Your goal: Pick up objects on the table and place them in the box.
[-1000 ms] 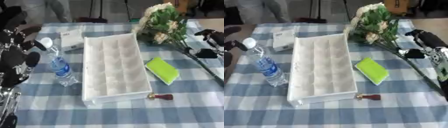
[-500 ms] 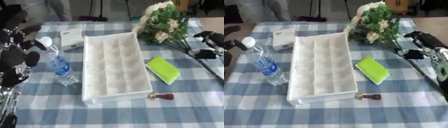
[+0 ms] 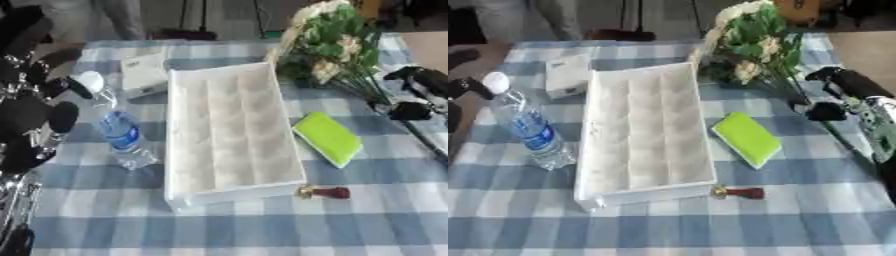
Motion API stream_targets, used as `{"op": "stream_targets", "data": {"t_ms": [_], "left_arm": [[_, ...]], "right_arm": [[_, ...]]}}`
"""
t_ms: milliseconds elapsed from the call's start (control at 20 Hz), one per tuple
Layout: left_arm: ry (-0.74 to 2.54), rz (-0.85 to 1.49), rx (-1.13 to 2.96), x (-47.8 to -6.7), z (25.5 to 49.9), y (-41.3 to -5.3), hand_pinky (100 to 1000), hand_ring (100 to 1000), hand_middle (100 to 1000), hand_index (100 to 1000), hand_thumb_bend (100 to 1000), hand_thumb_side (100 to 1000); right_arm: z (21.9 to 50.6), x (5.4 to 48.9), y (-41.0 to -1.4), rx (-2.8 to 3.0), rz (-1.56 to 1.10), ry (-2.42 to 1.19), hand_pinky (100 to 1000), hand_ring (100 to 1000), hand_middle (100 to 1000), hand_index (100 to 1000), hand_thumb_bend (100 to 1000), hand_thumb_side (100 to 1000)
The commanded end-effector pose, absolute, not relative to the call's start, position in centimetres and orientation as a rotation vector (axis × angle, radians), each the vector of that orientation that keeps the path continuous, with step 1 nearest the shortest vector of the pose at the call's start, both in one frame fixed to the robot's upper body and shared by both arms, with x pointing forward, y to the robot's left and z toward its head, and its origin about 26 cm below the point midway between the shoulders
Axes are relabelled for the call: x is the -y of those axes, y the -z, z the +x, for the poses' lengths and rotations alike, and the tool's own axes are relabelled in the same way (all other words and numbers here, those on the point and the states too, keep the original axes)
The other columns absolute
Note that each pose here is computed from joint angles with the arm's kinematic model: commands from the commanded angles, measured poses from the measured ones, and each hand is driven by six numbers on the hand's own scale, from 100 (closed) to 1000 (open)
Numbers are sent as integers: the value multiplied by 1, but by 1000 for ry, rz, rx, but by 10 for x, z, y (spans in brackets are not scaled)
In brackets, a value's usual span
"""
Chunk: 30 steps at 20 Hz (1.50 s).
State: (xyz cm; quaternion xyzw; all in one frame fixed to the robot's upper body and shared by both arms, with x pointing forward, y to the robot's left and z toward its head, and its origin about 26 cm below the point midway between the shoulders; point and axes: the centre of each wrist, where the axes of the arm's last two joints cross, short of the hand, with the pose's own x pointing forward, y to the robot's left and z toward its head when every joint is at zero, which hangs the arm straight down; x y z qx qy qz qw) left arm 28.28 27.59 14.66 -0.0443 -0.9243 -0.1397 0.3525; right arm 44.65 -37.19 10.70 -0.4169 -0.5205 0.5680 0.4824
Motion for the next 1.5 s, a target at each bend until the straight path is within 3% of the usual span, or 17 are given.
{"op": "stream_targets", "data": {"t_ms": [50,800,1000,1050,1200,1250,1300,1350,1500], "left_arm": [[386,-122,2426,-275,282,-155,478,816,962,941,615,370],[391,-139,2452,-272,284,-159,476,816,964,941,610,376],[390,-144,2453,-271,284,-159,476,817,964,941,608,379],[391,-145,2453,-271,284,-159,475,817,965,941,606,381],[391,-148,2453,-270,284,-159,475,817,965,942,606,381],[391,-149,2453,-270,284,-159,475,817,965,942,603,383],[391,-150,2452,-270,284,-159,475,817,965,942,603,383],[391,-151,2452,-270,284,-159,475,817,965,942,600,385],[390,-153,2451,-270,284,-159,475,817,966,942,598,389]], "right_arm": [[448,385,-127,1255,-1068,-1385,540,694,804,870,406,676],[448,391,-129,1217,-1069,-1383,485,644,761,834,364,639],[448,392,-128,1211,-1069,-1370,415,599,733,815,329,538],[448,393,-128,1209,-1069,-1366,355,556,706,796,315,463],[448,393,-127,1206,-1070,-1359,341,545,699,790,311,441],[447,393,-126,1203,-1070,-1355,255,474,634,744,268,280],[447,393,-125,1200,-1070,-1352,238,460,615,733,257,239],[447,393,-125,1199,-1070,-1348,163,395,527,660,200,125],[447,393,-124,1205,-1071,-1336,148,381,512,640,187,118]]}}
